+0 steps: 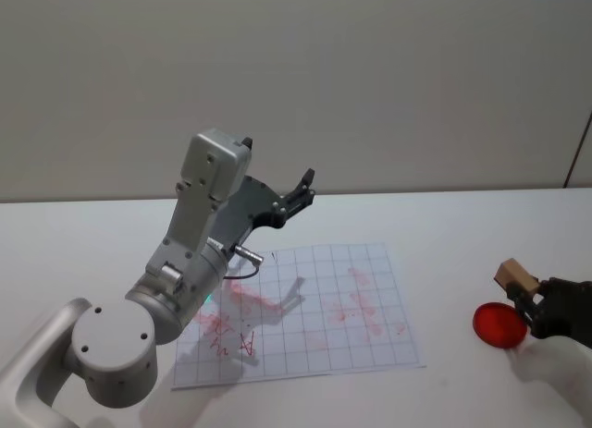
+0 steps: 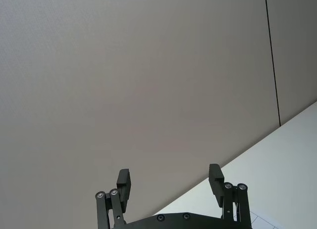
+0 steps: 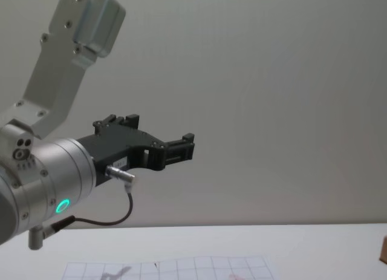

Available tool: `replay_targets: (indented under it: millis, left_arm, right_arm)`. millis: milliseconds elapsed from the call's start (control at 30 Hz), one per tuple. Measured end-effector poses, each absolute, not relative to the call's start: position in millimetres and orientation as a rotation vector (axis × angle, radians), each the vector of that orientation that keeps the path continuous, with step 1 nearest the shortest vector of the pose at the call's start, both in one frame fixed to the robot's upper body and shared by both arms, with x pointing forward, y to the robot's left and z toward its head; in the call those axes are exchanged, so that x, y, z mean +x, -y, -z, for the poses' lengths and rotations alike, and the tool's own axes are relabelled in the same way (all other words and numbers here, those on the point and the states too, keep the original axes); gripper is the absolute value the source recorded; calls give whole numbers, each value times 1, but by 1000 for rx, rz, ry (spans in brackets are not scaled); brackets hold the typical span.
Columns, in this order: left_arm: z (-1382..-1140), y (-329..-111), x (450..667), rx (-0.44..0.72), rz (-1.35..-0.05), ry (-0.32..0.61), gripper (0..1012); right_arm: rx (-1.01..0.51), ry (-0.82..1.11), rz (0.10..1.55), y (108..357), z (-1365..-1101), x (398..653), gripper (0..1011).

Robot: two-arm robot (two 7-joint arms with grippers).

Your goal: Use the one hand to pick up the stamp and affix it onto the A4 paper.

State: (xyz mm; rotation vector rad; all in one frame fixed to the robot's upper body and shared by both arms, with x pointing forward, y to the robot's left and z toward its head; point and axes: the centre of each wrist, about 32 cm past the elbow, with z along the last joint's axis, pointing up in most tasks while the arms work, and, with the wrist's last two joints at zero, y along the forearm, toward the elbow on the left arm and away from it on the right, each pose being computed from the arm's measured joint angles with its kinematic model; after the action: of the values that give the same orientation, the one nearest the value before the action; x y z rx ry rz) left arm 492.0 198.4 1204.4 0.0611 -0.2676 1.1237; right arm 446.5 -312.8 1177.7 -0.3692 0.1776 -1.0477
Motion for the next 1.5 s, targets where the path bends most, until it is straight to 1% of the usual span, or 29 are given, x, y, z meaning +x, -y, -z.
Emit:
replay_targets:
  millis: [367, 767, 833, 867, 900, 933, 967, 1000, 1033, 1067, 1100, 1267, 1333, 1367, 1400, 1467, 1500]
  left_arm:
    - [-1204, -198, 492, 61, -1124, 268, 1001]
    - [-1204, -198, 492, 61, -1124, 268, 1001]
    - [-1204, -198, 492, 61, -1124, 268, 1001]
    - [-1204, -198, 492, 61, -1124, 268, 1001]
    - [-1204, -198, 492, 61, -1124, 268, 1001]
    - [-1204, -198, 492, 61, -1124, 268, 1001]
    - [-1204, -198, 492, 61, -1124, 268, 1001]
    - [-1204, -198, 492, 61, -1124, 268, 1001]
    - [-1204, -198, 492, 61, -1124, 268, 1001]
    - [-1204, -198, 492, 61, -1124, 268, 1001]
    - [-1204, -198, 492, 61, -1124, 268, 1001]
    - [-1204, -198, 492, 61, -1124, 268, 1001]
    - [-1204, -198, 492, 61, -1124, 268, 1001]
    - [-1204, -198, 492, 61, -1124, 268, 1001]
    - [-1204, -198, 492, 61, -1124, 268, 1001]
    - [-1204, -198, 492, 61, -1124, 268, 1001]
    - [-1204, -198, 492, 61, -1124, 268, 1001]
  right_arm:
    - [-405, -233, 1028, 308, -1173, 445, 220]
    - [-428, -242, 991, 299, -1168, 458, 220]
    - [-430, -242, 987, 298, -1167, 460, 243]
    - [-432, -243, 984, 298, -1167, 461, 299]
    - [-432, -243, 983, 297, -1166, 461, 333]
    - [-433, -243, 982, 297, -1166, 462, 333]
    - [-434, -244, 980, 296, -1166, 463, 381]
    - [-435, -244, 979, 296, -1166, 463, 392]
    - [-435, -244, 978, 296, -1166, 463, 441]
    - [-436, -244, 977, 296, -1166, 464, 460]
    - [-436, -244, 976, 295, -1165, 464, 523]
    - [-438, -244, 973, 295, -1165, 466, 642]
    - [-439, -245, 971, 294, -1165, 466, 724]
    - [-440, -245, 970, 294, -1165, 466, 738]
    - [-440, -245, 970, 294, -1165, 466, 791]
    - [-440, -245, 969, 294, -1165, 467, 836]
    - [-441, -245, 969, 294, -1165, 467, 891]
